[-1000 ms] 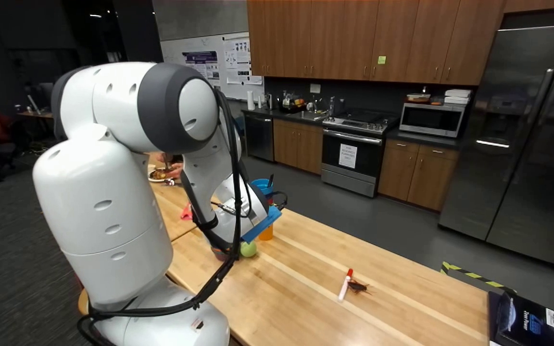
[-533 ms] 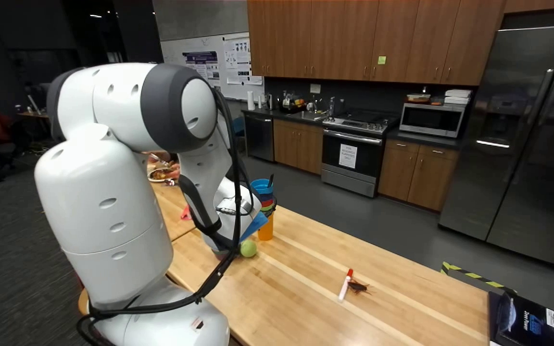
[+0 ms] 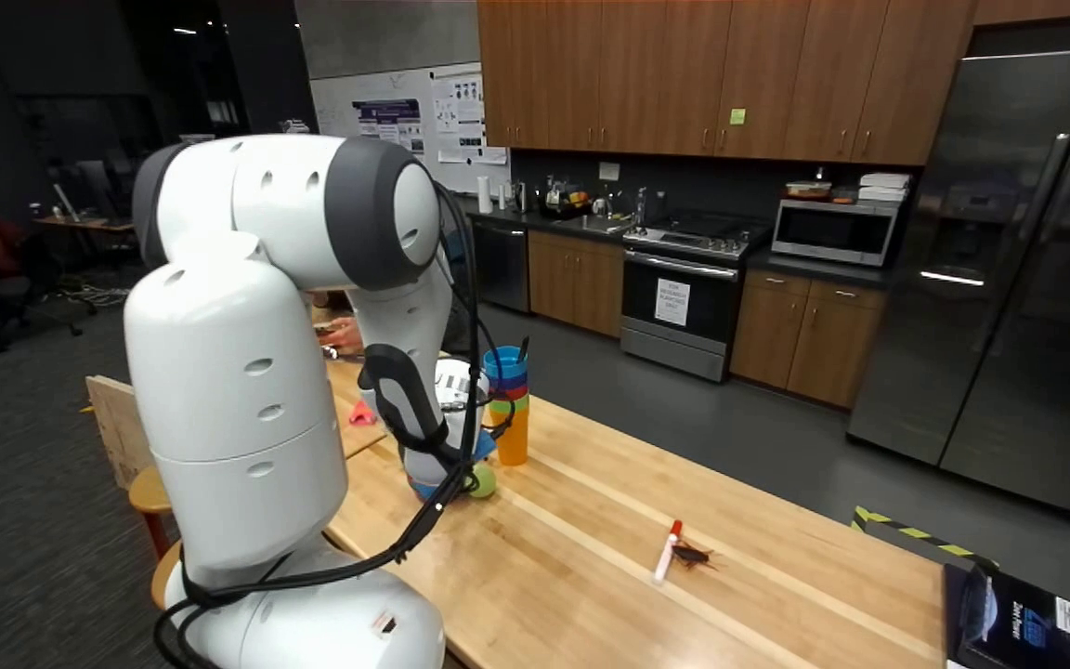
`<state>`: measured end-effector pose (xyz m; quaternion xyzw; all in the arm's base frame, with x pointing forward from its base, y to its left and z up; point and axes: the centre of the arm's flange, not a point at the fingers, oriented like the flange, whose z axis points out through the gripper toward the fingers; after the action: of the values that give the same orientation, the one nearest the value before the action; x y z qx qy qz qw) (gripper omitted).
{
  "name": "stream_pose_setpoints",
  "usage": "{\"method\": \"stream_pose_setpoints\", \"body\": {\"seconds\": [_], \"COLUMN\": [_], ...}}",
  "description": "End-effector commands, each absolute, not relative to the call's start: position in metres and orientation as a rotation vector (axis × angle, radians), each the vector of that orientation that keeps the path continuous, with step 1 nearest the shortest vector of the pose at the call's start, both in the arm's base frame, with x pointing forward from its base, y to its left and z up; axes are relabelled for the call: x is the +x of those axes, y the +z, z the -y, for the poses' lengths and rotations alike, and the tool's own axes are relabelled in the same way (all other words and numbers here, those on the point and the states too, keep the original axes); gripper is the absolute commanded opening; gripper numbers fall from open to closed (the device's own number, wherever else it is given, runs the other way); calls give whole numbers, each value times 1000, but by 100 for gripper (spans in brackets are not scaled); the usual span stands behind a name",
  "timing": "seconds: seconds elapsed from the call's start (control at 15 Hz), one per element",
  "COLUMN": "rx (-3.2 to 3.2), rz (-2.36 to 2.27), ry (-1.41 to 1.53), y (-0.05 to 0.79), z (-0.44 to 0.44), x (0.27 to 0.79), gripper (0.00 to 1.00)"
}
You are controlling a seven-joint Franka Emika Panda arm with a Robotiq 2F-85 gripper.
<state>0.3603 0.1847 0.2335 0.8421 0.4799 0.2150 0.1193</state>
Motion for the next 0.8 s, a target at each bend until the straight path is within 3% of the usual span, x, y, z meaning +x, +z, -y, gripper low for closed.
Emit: {"method": "stream_pose_setpoints", "body": {"seconds": [0.0, 0.73], "rx": [2469, 2363], "rz": [-1392, -1408], "ry": [618, 662], "y": [180, 142], "z": [-190, -195], "x": [365, 374], "gripper": [100, 100]}}
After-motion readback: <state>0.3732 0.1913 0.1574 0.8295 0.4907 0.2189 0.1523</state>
